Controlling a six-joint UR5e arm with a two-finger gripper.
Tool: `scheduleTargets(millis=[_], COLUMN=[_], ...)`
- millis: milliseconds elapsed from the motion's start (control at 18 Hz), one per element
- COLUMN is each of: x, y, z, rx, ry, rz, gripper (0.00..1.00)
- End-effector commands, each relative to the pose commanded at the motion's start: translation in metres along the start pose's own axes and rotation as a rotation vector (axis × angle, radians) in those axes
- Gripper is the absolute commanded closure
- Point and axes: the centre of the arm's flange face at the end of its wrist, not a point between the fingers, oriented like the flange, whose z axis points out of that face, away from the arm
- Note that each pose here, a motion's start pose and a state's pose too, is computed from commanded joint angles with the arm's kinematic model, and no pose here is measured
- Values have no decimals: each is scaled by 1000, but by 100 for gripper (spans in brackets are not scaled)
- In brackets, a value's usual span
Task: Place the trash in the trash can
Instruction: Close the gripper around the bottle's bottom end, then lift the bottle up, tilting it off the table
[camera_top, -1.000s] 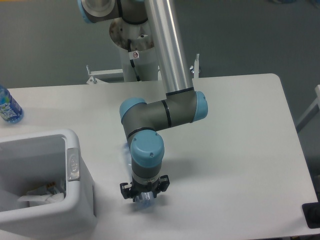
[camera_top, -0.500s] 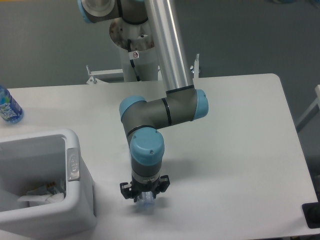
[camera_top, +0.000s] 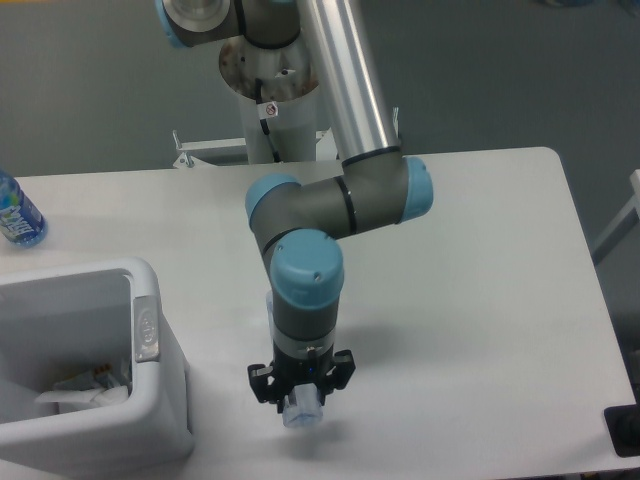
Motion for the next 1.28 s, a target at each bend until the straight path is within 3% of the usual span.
scheduleTargets(millis=[167,1000,1278], x=[-7,-20,-26], y=[-15,-44,-62], z=[-33,-123,-184], rx=[67,240,356], ry=[51,137,201], rz=[-8,-9,2], gripper=[37,37,42])
